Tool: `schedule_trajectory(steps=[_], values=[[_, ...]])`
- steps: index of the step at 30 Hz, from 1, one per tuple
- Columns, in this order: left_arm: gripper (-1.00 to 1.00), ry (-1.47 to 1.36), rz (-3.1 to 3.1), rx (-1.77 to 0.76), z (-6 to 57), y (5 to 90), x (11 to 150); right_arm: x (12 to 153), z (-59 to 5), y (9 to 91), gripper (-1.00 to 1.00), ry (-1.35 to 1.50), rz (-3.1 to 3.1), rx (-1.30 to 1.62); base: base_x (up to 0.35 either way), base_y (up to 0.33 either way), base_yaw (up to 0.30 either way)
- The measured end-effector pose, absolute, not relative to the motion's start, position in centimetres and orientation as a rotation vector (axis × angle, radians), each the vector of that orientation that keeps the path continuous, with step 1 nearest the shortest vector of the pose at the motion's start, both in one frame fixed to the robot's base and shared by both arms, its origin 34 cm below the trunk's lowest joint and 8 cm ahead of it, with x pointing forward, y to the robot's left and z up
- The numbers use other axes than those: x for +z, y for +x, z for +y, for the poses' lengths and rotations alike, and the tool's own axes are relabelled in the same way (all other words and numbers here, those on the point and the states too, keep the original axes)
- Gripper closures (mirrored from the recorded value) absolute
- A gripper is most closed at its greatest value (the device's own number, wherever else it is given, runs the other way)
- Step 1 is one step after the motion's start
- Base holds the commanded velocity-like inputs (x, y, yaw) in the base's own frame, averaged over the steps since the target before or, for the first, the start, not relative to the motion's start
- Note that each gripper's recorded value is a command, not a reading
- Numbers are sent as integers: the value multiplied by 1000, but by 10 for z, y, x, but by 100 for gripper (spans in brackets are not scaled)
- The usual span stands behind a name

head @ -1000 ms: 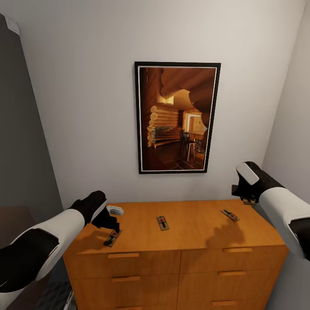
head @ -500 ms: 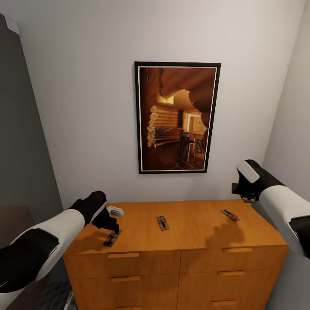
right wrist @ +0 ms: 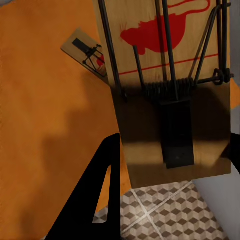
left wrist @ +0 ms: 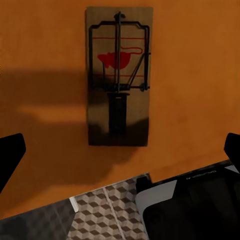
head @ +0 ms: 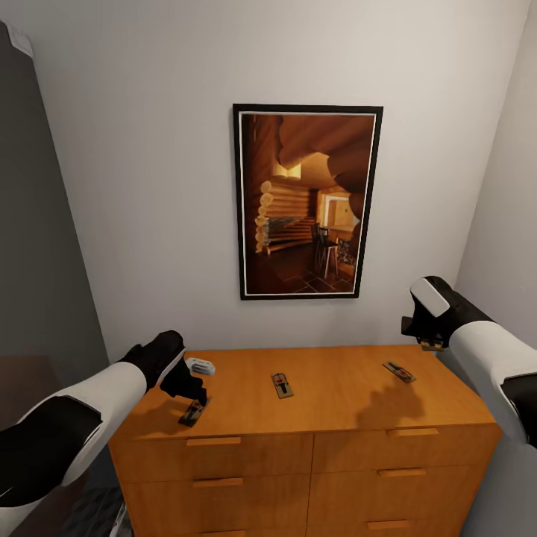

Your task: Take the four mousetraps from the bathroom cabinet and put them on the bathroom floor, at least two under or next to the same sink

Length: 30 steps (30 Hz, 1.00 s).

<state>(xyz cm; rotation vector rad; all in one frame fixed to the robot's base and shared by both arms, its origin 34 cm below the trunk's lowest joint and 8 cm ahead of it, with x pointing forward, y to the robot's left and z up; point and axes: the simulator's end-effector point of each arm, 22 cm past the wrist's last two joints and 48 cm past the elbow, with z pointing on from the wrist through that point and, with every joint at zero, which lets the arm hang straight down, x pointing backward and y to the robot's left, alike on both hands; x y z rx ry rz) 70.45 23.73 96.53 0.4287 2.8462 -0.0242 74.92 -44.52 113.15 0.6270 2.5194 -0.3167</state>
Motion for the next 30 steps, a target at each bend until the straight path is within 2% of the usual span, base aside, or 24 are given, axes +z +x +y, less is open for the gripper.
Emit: schedule_trajectory(steps=[30], values=[[-100,435,2848,-5,241,707,952,1122,-452,751,100,638,2511,-321,0,0,0]])
